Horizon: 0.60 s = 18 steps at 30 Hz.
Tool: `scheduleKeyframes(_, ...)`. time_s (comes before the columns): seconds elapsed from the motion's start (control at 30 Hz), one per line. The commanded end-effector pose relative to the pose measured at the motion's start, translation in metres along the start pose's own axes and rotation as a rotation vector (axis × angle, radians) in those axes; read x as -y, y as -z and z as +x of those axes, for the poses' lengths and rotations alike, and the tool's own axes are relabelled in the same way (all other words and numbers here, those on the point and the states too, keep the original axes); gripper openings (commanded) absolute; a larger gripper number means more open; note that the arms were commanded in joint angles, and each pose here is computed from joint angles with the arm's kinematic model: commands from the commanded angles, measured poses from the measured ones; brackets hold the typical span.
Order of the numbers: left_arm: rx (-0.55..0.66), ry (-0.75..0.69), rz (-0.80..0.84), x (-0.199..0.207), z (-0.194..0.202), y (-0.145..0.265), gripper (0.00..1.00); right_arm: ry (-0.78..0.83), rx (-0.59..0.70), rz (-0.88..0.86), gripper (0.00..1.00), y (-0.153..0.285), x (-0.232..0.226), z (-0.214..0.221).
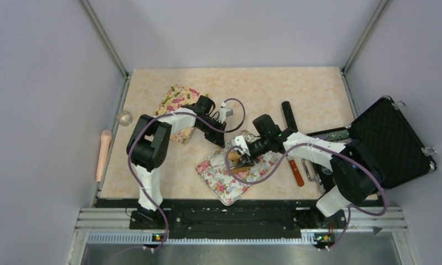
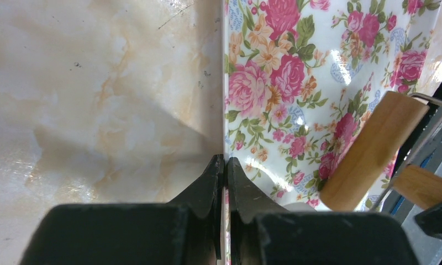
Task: Roll out the dumpling wrappers from the dough
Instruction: Flatten out the dough on the work surface.
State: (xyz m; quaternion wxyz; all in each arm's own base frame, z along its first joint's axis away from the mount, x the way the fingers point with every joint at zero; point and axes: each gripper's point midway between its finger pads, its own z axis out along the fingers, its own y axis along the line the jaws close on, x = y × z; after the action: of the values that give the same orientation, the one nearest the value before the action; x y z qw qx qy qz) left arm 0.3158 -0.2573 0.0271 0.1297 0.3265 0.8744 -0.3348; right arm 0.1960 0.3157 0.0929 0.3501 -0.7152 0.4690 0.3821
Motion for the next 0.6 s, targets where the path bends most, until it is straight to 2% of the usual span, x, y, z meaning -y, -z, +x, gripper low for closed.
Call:
scheduleKeyframes(0.0,0.018,-0.023,-0.001,-0.006,-0.005,0.0,0.0,0.047,0.115,-0.06,0.0,0.026,-0.004,-0.058)
scheduleKeyframes(0.1,0.012,-0.035,0.029,-0.001,-0.004,-0.002,0.0,0.025,0.195,-0.074,0.0,0.032,0.008,-0.092)
scheduleKeyframes(0.23,-0.004,-0.044,0.055,0.004,-0.002,-0.003,0.0,-0.07,0.273,-0.059,0.0,0.025,0.036,-0.115)
scheduleKeyframes(0.4,-0.006,-0.05,0.064,0.006,-0.001,-0.004,0.0,-0.137,0.274,-0.016,0.0,0.006,0.072,-0.105)
scheduleKeyframes(0.57,-0.007,-0.052,0.069,0.006,-0.002,-0.004,0.0,-0.182,0.293,-0.046,0.0,-0.012,0.072,-0.099)
